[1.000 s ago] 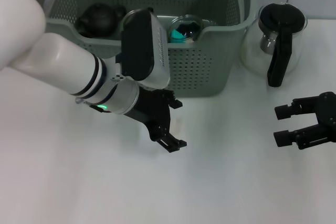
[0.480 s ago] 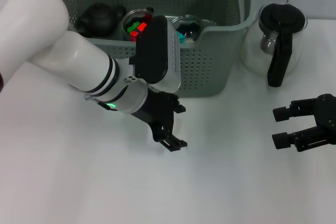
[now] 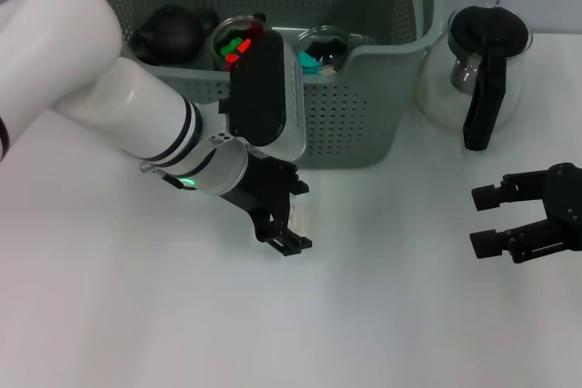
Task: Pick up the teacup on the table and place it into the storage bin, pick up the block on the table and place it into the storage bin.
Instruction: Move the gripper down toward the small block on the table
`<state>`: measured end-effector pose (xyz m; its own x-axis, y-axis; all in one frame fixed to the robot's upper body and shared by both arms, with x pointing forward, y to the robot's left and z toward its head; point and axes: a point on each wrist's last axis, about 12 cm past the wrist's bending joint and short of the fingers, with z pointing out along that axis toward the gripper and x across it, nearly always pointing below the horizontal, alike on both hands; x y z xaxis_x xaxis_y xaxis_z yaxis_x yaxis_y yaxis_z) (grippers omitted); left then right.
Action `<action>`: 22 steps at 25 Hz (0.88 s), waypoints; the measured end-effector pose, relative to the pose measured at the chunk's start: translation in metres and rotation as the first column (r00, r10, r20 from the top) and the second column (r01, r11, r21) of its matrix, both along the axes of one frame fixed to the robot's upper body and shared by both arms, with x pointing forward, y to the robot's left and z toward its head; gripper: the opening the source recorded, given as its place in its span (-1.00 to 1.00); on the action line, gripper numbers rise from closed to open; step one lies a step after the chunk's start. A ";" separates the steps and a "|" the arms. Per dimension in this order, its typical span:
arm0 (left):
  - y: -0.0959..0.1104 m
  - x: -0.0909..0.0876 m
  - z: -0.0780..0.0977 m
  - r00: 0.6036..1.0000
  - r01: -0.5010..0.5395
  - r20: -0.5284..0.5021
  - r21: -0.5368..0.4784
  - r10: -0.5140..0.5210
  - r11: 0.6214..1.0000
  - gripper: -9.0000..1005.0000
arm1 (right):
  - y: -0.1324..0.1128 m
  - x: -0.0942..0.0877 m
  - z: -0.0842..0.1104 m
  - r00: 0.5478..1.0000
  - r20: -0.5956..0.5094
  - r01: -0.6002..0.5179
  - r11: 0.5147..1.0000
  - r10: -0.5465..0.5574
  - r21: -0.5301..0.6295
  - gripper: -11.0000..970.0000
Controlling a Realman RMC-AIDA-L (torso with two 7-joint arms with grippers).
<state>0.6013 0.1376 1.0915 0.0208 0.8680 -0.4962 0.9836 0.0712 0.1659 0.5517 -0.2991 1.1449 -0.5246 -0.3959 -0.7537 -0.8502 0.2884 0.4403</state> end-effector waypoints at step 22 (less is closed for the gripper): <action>-0.003 -0.001 -0.003 1.000 0.000 -0.012 0.005 0.000 1.000 0.05 | -0.001 -0.003 -0.003 1.000 -0.006 0.004 1.000 -0.004 0.003 0.91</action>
